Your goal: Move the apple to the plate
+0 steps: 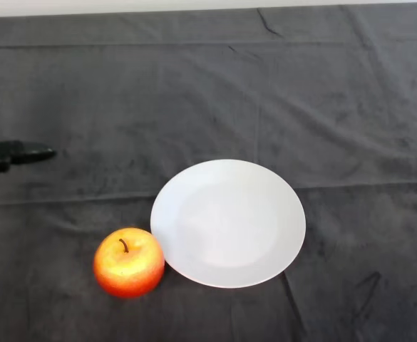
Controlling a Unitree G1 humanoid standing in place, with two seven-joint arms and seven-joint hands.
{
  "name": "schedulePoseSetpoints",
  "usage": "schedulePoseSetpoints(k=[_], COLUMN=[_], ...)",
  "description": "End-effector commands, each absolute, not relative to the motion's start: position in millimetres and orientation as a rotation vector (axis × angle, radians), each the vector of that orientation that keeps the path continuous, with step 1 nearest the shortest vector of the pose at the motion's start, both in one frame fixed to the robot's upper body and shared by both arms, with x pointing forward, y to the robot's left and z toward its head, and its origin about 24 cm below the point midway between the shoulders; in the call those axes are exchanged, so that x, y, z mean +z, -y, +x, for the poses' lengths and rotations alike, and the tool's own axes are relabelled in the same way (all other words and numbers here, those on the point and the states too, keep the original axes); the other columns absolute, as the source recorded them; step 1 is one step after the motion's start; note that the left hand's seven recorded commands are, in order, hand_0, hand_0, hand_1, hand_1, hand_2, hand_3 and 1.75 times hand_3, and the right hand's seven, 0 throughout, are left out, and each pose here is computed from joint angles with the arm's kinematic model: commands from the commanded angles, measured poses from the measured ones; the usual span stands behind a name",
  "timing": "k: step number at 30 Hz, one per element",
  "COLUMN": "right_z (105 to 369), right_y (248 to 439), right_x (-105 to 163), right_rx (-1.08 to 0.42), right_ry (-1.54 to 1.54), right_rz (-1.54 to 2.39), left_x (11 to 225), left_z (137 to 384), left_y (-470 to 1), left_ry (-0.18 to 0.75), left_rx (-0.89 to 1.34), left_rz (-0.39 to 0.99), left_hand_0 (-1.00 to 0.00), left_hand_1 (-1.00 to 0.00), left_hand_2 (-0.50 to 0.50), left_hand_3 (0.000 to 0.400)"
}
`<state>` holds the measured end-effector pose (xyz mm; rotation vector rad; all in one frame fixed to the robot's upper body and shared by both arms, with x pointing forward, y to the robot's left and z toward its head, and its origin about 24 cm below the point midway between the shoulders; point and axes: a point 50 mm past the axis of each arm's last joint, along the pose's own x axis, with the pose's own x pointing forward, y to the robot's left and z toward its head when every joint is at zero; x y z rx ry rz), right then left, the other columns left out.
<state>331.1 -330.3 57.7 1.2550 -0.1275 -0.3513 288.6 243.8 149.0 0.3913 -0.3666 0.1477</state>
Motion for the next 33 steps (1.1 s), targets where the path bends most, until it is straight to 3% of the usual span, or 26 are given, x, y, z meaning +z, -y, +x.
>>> schedulePoseSetpoints(k=[1, 21, 33], right_z=[337.8, 337.6, 337.6], right_y=[331.1, 330.9, 330.9], right_x=[71.9, 71.9, 71.9], right_rx=[-0.331, -0.332, -0.333], right_ry=[0.174, 0.173, 0.173], right_rz=[1.262, 1.258, 1.258], left_x=[149.0, 116.6, 97.0], left_z=[283.2, 273.8, 265.7], left_y=[-235.4, -179.9, -165.0], left_ry=[0.366, 0.21, 0.102], left_rx=[0.101, -0.109, -0.263], left_rz=[0.392, 0.407, 0.487], left_hand_0=[0.0, 0.0, 0.0], left_hand_1=[0.0, 0.0, 0.0], left_hand_2=[0.0, 0.0, 0.0], left_hand_3=[0.0, 0.0, 0.0])
